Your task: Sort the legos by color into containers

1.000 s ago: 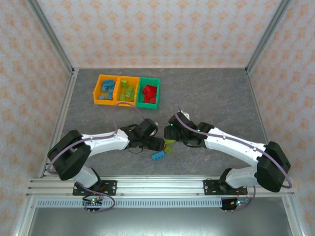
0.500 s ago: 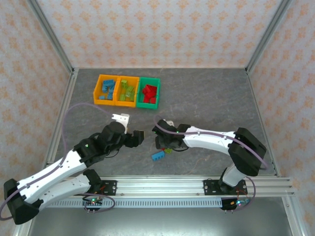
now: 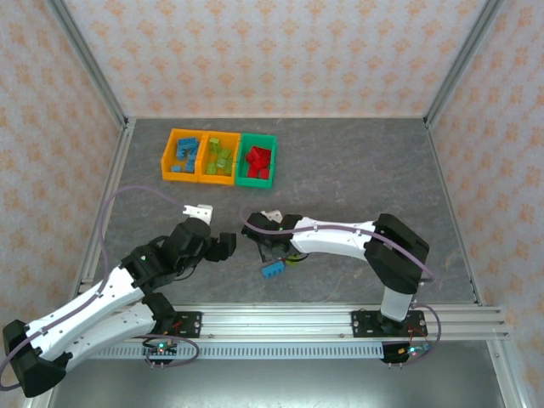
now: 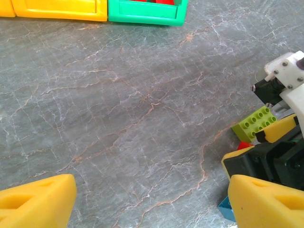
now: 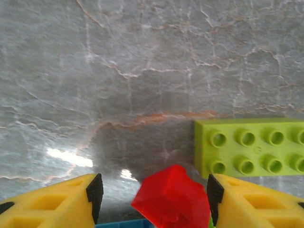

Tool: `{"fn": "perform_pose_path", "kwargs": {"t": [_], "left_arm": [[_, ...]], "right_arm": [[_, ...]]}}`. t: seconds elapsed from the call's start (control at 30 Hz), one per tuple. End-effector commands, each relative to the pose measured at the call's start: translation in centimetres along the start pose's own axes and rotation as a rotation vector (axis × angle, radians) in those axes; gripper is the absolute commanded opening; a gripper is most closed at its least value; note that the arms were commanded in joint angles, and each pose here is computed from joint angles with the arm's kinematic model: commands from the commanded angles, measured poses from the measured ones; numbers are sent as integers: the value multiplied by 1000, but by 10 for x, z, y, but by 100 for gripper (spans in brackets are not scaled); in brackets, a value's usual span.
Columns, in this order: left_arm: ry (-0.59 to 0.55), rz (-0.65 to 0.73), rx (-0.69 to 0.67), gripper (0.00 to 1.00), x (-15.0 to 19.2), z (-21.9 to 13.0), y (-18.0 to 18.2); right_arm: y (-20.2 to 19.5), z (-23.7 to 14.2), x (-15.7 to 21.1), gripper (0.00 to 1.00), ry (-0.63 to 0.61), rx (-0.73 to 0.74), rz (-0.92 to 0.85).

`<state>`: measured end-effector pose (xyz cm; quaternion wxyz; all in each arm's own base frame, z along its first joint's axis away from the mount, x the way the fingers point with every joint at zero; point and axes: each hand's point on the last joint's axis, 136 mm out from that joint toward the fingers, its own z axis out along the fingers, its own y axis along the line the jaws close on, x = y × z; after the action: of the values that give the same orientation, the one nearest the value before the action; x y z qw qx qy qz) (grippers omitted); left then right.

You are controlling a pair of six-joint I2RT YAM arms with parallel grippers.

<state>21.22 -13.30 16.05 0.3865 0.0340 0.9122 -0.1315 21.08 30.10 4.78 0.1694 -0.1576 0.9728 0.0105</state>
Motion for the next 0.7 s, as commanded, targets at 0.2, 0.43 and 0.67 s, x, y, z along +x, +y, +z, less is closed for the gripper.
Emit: {"fn": "perform_pose_path", "kwargs": {"t": [0.2, 0.43, 0.67], "left_arm": [[19, 12, -32, 84, 3, 9, 4], [22, 5, -35, 84, 5, 11, 5], [25, 15, -42, 84, 6, 11, 7]], "right_arm": [[-19, 10, 24, 55, 89, 84, -46], [-17, 21, 20, 57, 84, 112, -47], [-10, 29, 9, 51, 52, 115, -44]]}}
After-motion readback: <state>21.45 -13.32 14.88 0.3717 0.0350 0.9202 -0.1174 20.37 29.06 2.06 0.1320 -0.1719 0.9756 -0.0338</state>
